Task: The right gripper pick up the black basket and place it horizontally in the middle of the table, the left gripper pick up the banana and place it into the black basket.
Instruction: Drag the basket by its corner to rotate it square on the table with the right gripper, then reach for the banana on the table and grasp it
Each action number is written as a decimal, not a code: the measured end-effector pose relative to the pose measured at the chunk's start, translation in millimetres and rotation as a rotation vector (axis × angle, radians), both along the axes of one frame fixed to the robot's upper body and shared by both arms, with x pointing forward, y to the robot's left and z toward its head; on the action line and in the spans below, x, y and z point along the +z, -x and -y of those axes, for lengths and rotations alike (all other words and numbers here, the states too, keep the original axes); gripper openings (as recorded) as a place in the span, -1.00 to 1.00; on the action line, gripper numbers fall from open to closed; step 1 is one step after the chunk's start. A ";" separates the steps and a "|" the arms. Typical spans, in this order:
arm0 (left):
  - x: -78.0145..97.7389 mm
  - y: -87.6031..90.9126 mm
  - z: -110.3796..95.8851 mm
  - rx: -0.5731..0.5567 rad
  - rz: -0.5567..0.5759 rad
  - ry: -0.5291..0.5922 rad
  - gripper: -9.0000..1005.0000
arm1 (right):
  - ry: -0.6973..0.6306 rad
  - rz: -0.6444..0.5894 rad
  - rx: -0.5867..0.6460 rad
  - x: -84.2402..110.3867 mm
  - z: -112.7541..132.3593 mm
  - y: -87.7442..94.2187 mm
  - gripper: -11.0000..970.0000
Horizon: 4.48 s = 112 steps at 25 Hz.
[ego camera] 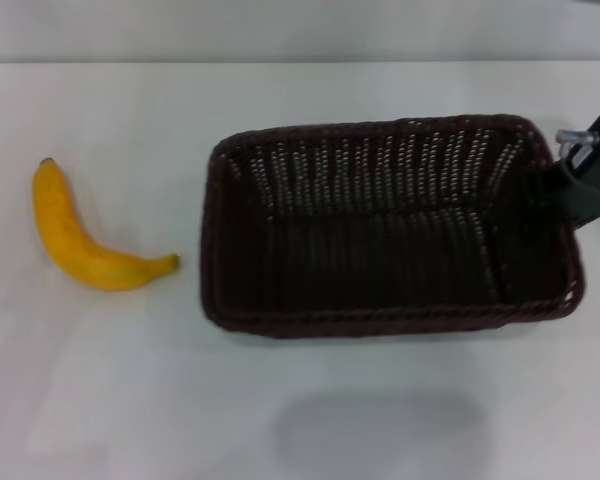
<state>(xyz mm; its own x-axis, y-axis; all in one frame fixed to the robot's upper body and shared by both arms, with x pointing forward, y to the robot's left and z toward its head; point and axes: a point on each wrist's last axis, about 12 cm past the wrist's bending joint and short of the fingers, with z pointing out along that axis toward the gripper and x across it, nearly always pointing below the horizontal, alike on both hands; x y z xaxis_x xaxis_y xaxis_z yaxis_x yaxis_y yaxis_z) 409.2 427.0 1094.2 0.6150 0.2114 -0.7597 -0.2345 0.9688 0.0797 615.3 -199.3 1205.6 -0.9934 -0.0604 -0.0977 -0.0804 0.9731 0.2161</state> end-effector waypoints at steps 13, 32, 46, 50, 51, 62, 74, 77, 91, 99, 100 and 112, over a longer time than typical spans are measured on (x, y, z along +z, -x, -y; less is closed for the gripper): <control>0.3 0.7 0.0 0.001 0.000 -0.005 0.74 | 0.094 0.036 0.073 5.2 -7.9 6.5 -0.72; -0.4 1.6 1.0 0.002 0.001 -0.003 0.74 | -0.082 0.073 0.121 7.2 -35.9 12.0 -0.59; -0.3 2.5 -1.0 0.007 -0.005 -0.004 0.74 | 0.000 0.056 0.096 21.7 -32.2 18.6 -0.16; -1.6 3.1 -1.9 0.013 -0.015 0.002 0.74 | -0.011 0.087 0.086 32.1 -26.0 20.7 -0.16; -2.5 2.9 -2.5 0.016 -0.023 0.007 0.74 | -0.019 0.101 0.080 36.7 -22.6 21.2 -0.16; -2.2 -14.4 -26.8 -0.022 -0.173 0.118 0.74 | -0.121 0.433 0.091 45.0 26.4 27.7 -0.16; 67.0 -51.1 -67.0 -0.399 -0.525 0.456 0.74 | -0.110 1.078 0.240 -7.6 101.7 27.5 -0.16; 93.7 -56.7 -70.5 -0.423 -0.690 0.526 0.74 | -0.120 1.185 0.209 -34.4 119.6 25.4 -0.16; 165.6 -137.0 -24.1 -0.490 -1.331 0.633 0.74 | 0.021 1.394 0.075 -126.1 187.9 57.5 0.05; 163.4 -191.1 13.2 -0.391 -1.678 0.653 0.74 | 0.121 1.485 0.045 -128.3 205.6 77.3 0.64; 161.0 -198.1 20.6 -0.387 -1.719 0.653 0.74 | 0.138 1.508 0.039 -127.6 208.8 80.6 0.70; 101.2 -220.0 81.3 -0.214 -2.070 0.718 0.74 | 0.318 1.626 -0.016 -123.8 232.0 99.4 0.80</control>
<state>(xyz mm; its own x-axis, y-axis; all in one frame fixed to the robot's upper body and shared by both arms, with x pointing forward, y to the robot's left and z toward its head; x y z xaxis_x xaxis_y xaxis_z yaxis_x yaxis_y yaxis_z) 629.2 345.7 1195.4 -0.9604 -0.2651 -0.0858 -0.2328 0.9328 -0.2752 515.9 -431.4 1081.7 0.1281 -0.2710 -0.9540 0.0015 0.9620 -0.2731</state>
